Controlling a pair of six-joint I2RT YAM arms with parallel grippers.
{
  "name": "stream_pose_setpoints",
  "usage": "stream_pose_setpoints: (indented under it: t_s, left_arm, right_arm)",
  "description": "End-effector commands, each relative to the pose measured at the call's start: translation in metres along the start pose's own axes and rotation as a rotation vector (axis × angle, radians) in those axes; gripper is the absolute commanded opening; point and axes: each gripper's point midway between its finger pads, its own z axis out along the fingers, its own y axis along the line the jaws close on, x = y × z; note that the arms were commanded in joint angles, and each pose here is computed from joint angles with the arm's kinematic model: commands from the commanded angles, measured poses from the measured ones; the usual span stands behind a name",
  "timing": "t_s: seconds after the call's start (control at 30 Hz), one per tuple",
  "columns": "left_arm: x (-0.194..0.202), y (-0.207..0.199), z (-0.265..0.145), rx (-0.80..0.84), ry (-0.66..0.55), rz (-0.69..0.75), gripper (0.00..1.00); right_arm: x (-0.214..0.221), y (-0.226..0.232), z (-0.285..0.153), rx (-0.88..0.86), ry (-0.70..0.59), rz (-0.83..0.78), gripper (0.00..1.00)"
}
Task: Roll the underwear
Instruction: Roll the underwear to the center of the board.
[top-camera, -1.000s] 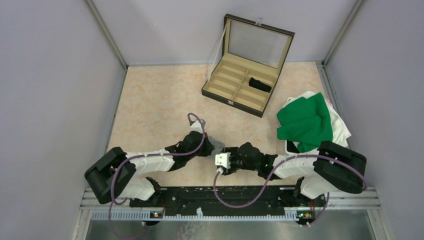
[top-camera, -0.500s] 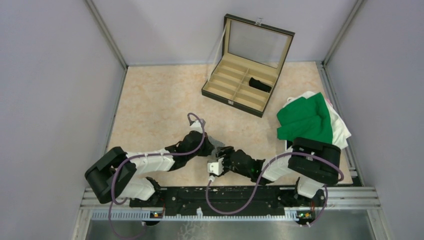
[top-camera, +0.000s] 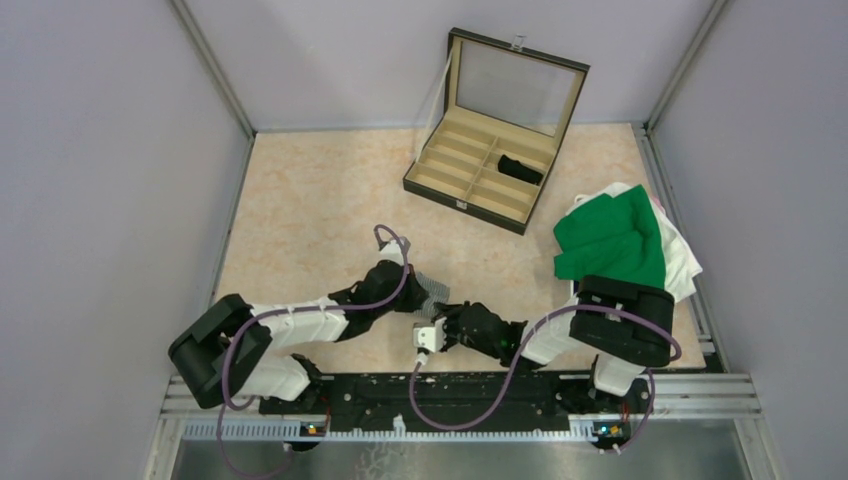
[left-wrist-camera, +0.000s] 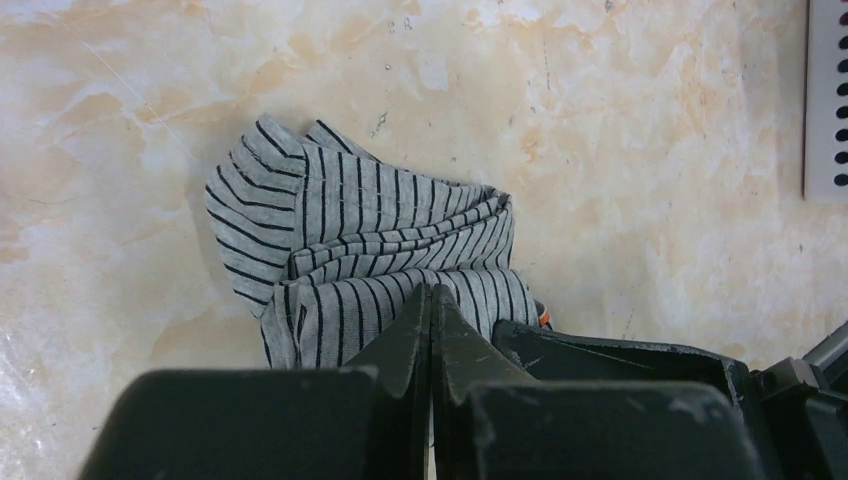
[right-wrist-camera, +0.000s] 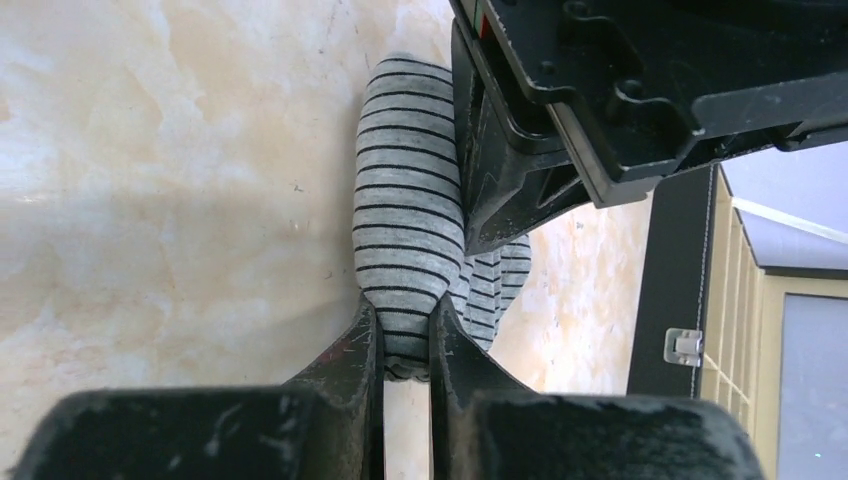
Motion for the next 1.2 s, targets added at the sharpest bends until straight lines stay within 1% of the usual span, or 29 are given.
stream_pose_setpoints:
  t_s: [0.0,0.17,0.27,0.4,0.5,0.7,0.9,1.17]
  left_arm:
    - [0.047,0.048,-0.018,-0.152,0.199,0.080,0.00]
    - [0.013,0.021,-0.027,-0.081,0.122,0.098,0.00]
    - [0.000,0.012,-0.035,-0.059,0.097,0.100,0.00]
    - [-0.012,0.006,-0.046,-0.045,0.063,0.091,0.00]
    - [-0.019,0.003,-0.054,-0.033,0.029,0.082,0.02]
    - [-0.019,-0.002,-0.067,0.027,0.003,0.093,0.02]
    - [-0.019,-0.009,-0.077,0.089,-0.010,0.114,0.02]
    - [-0.022,-0.017,-0.079,0.133,-0.022,0.131,0.02]
  right_arm:
    - [-0.010,0.006,-0.005,-0.063,-0.006,0.129,0.00]
    - [-0.028,0.024,-0.021,-0.191,-0.015,0.341,0.00]
    - [-0.036,0.030,-0.029,-0.242,-0.006,0.464,0.00]
    - [-0.044,0.036,-0.035,-0.276,-0.006,0.589,0.00]
    - [-0.050,0.045,-0.037,-0.311,-0.017,0.671,0.00]
    - [-0.051,0.054,-0.034,-0.329,-0.008,0.842,0.00]
    - [-0.046,0.051,-0.032,-0.379,0.020,1.113,0.00]
    - [-0.036,0.038,-0.033,-0.379,0.003,1.401,0.00]
